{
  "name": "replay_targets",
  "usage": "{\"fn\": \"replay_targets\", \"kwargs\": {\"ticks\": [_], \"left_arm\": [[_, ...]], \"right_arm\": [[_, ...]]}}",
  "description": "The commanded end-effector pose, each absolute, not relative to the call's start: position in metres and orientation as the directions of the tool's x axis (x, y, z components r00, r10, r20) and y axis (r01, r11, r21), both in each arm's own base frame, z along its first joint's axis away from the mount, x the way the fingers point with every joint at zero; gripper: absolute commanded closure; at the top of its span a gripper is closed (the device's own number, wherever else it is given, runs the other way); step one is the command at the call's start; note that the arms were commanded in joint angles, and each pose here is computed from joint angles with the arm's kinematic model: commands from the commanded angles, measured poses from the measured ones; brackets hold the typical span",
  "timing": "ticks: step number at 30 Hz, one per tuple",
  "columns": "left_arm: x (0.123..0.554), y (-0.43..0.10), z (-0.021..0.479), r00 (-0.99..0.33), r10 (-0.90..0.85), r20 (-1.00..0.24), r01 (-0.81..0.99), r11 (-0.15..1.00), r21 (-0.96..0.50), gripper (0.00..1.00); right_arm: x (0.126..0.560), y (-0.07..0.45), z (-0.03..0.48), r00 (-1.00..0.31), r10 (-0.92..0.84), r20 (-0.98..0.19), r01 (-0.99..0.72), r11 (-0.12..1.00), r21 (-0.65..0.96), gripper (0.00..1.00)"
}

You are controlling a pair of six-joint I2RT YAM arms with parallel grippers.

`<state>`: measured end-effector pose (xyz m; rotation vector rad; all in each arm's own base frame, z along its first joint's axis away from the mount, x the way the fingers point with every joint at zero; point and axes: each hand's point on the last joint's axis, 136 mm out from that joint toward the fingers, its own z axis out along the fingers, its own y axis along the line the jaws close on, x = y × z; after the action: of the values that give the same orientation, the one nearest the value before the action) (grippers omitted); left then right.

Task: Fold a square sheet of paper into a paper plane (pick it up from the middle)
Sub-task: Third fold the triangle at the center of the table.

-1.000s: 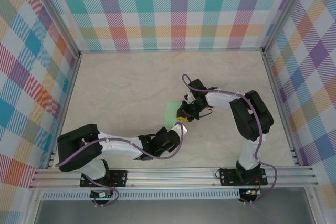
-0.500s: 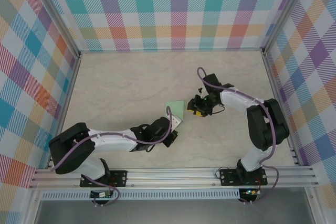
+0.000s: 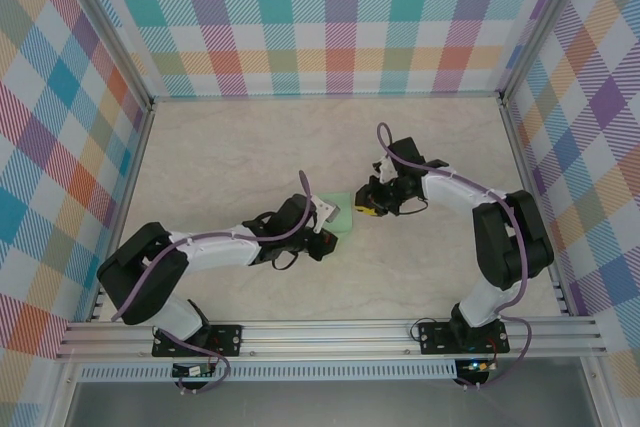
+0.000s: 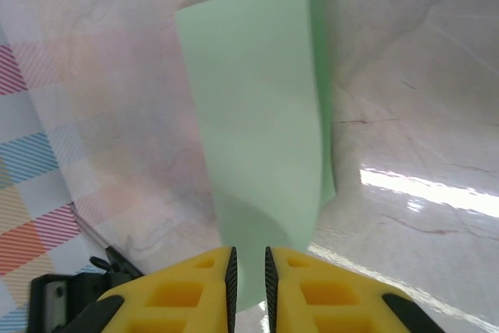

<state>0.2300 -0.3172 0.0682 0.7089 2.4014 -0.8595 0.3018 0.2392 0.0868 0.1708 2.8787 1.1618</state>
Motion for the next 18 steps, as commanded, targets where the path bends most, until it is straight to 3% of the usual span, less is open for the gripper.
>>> {"fn": "replay_targets", "kwargs": {"ticks": [1,18], "left_arm": [[0.223,-0.319,0.064,-0.807,0.294,-0.512,0.561,0.652,-0.510,1.00],[0.231,-0.316,0.065,-0.842,0.241,-0.483,0.509,0.651,-0.563,1.00]], "right_arm": [[0.306,0.253,0.088,-0.996,0.081,0.027,0.074,0.675,0.734,0.81],[0.321,0.274,0.047,-0.994,0.037,0.103,0.096,0.735,0.671,0.85]]}}
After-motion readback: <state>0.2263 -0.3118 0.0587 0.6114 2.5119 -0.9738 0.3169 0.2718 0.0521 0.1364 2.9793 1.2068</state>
